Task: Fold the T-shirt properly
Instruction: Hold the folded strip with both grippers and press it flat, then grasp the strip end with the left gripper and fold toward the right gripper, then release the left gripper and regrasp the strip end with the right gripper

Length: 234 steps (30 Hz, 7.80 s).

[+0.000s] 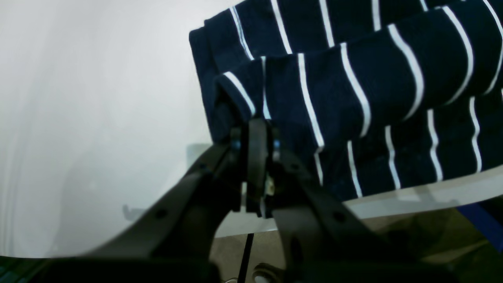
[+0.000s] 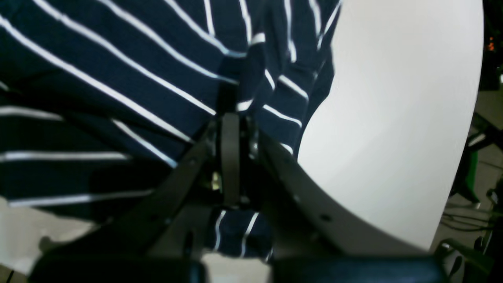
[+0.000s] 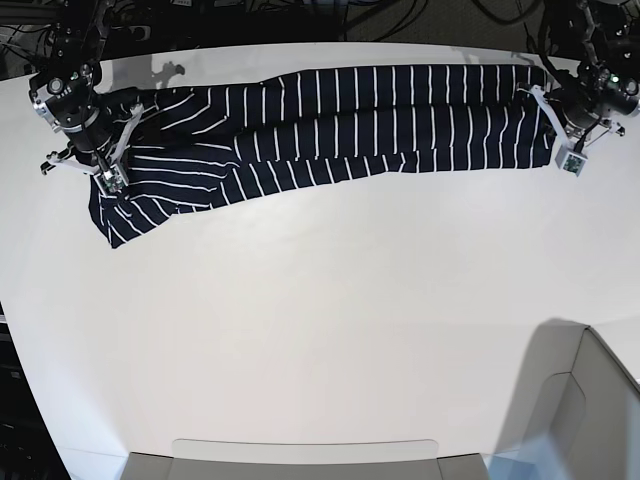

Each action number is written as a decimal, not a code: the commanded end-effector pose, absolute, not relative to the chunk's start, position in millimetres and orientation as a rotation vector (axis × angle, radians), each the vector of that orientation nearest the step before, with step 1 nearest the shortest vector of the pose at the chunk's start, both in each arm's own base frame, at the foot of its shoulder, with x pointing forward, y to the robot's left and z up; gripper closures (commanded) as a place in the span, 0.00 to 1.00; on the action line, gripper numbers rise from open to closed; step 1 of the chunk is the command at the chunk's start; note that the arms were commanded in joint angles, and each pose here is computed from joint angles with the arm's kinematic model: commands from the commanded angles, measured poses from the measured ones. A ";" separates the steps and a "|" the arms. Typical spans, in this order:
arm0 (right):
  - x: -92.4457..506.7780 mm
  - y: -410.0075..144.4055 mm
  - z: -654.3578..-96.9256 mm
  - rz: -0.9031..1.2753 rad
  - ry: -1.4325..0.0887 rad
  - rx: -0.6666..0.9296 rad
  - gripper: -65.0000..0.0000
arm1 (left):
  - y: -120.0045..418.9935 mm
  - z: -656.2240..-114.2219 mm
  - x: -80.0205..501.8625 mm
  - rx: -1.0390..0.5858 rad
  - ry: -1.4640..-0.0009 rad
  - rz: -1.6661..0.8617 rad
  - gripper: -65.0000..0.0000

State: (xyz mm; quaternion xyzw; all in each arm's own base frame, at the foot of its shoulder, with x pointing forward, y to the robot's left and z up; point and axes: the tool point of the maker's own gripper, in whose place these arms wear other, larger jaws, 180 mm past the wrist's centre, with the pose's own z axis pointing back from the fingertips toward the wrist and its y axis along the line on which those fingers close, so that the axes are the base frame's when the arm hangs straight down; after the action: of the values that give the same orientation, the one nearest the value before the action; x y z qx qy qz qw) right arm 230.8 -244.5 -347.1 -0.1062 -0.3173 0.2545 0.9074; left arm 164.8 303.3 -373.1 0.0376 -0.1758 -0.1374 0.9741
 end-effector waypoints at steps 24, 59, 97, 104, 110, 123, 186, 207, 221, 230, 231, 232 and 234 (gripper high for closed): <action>231.3 -246.1 -353.9 0.527 -0.647 -0.203 1.00 | 312.4 -361.0 164.9 0.080 -0.481 -0.100 0.41; 239.1 -238.5 -353.2 0.575 -0.648 -0.198 1.00 | 288.7 -492.0 113.1 -0.202 -0.150 -0.036 0.71; 238.2 -218.4 -352.3 0.545 -0.687 -0.152 0.71 | 294.4 -345.2 153.3 0.095 -0.471 -0.095 1.00; 238.6 -217.6 -352.7 0.545 -0.687 -0.150 0.70 | 243.3 -359.9 168.3 -0.034 -0.496 -0.124 1.00; 237.7 -217.8 -354.0 0.544 -0.683 -0.148 0.70 | 176.2 -366.3 186.6 -0.187 -0.527 -0.203 1.00; 237.6 -217.4 -354.6 0.544 -0.682 -0.146 0.70 | 19.7 -341.5 212.0 -0.516 -0.613 -0.450 1.00; 225.0 -261.4 -339.0 0.139 -0.748 0.095 0.70 | 101.1 -362.6 207.6 -0.295 -0.524 -0.530 0.95; 196.8 -298.4 -422.0 -0.048 -0.474 0.266 0.70 | 108.5 -373.0 192.2 -0.287 -0.472 -0.531 0.95; 194.7 -282.1 -431.3 0.039 -0.407 0.286 0.63 | 106.7 -373.0 191.9 -0.291 -0.472 -0.534 0.95; 202.1 -261.4 -434.7 0.073 -0.409 0.326 0.49 | 105.8 -373.0 191.9 -0.294 -0.473 -0.533 0.95; 202.9 -254.9 -436.4 0.070 -0.411 0.341 0.49 | 105.8 -373.0 191.9 -0.294 -0.473 -0.533 0.95; 206.4 -248.2 -436.7 0.068 -0.419 0.355 0.49 | 105.8 -373.0 191.9 -0.294 -0.473 -0.533 0.95; 208.2 -236.2 -439.3 0.059 -0.424 0.384 0.49 | 105.8 -373.0 191.9 -0.294 -0.473 -0.533 0.95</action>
State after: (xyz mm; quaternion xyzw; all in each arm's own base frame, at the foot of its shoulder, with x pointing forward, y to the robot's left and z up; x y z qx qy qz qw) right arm 235.2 -232.6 -418.8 0.2122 -0.2803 0.0099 0.9361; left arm 187.5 107.5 -378.8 -0.1418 -0.2169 -0.2574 0.9309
